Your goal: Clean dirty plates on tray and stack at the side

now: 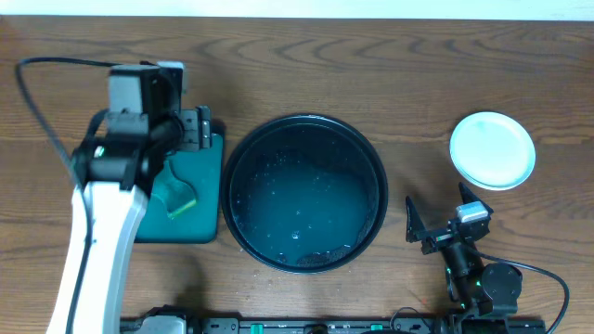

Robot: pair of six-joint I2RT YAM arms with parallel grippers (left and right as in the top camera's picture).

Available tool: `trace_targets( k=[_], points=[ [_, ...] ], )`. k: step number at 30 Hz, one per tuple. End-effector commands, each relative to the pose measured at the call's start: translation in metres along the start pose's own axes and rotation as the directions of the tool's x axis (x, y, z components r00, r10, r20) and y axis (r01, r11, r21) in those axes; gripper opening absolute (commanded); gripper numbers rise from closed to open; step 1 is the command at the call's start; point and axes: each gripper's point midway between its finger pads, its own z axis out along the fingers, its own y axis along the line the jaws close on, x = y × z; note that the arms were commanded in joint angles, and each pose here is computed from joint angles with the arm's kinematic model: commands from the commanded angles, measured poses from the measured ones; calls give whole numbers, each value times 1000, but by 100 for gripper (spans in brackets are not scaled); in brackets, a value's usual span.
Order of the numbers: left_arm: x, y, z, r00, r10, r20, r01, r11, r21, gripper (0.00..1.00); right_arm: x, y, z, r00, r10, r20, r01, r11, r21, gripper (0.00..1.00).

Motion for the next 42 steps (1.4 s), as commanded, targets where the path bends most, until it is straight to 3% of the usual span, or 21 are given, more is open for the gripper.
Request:
trace_targets(
  k=[1,6,12,17,22,35,42],
  points=[
    [-34,0,-44,970,132,203,-126,991,-38,82,1,-3,0,1000,15,-1,-15,1000,17,99],
    [-66,-2,-97,900,137,415,-122,991,-63,82,1,-3,0,1000,15,-1,-15,1000,17,99],
    [-84,-7,-170,758,141,637,-118,990,-78,82,1,-3,0,1000,15,-1,-15,1000,17,99],
    [-78,-8,-218,627,144,766,-108,989,-97,82,1,-3,0,1000,15,-1,-15,1000,17,99],
    [-53,-8,-245,455,146,879,-90,989,-118,82,1,-3,0,1000,15,-1,-15,1000,17,99],
    [22,-5,-214,186,121,975,-53,992,-113,82,1,-3,0,1000,15,-1,-15,1000,17,99],
    [49,3,-192,104,63,993,-12,998,-62,82,1,-3,0,1000,15,-1,-15,1000,17,99]
  ],
)
